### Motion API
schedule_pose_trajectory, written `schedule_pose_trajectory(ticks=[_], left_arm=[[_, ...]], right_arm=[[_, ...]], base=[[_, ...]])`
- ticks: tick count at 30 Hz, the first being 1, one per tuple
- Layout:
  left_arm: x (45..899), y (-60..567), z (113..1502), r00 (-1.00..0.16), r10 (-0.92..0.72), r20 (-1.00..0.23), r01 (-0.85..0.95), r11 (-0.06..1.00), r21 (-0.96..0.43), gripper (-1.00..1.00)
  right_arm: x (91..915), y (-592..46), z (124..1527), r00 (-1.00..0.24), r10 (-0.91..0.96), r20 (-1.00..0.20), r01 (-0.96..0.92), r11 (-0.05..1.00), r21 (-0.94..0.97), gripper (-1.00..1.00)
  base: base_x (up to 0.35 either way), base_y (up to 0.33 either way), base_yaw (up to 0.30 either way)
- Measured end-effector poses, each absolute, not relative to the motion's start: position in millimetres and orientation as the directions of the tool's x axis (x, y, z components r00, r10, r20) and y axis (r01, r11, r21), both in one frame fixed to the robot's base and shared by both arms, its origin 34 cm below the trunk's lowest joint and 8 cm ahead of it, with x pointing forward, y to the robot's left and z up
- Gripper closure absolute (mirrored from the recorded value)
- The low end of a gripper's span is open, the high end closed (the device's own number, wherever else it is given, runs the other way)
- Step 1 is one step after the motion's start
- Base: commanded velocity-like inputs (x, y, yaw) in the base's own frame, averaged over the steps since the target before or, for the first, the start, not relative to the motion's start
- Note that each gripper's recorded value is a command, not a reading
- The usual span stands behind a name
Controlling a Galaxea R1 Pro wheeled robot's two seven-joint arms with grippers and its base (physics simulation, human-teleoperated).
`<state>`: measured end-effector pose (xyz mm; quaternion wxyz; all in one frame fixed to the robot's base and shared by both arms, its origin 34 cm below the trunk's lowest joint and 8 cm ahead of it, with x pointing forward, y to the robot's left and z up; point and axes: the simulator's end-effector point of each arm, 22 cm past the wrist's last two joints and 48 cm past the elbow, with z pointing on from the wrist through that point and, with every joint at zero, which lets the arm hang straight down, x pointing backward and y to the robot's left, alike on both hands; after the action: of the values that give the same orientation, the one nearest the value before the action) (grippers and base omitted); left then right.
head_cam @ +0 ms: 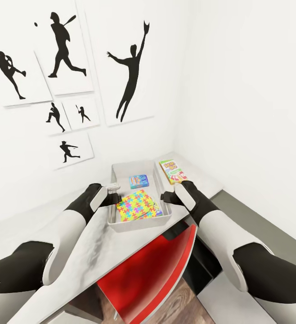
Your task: Put all the toys in the child's room - the three board games (two on the bed and one on the table), the two jigsaw puzzles on the table, and the tennis ball on the table - inside the toy box on the table in the child's room.
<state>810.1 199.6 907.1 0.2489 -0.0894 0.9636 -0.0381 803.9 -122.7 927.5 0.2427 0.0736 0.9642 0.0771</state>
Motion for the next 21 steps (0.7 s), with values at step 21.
schedule_pose_trajectory(ticks=[21], left_arm=[[810.3,199.4,907.3,-0.86,-0.191,-0.473,-0.153,0.981,-0.119,-1.0]], right_arm=[[801.0,-113.1,926.6,-0.875,0.121,-0.468,0.057,0.987,0.149,-1.0]], base=[[0.0,0.0,0.0]])
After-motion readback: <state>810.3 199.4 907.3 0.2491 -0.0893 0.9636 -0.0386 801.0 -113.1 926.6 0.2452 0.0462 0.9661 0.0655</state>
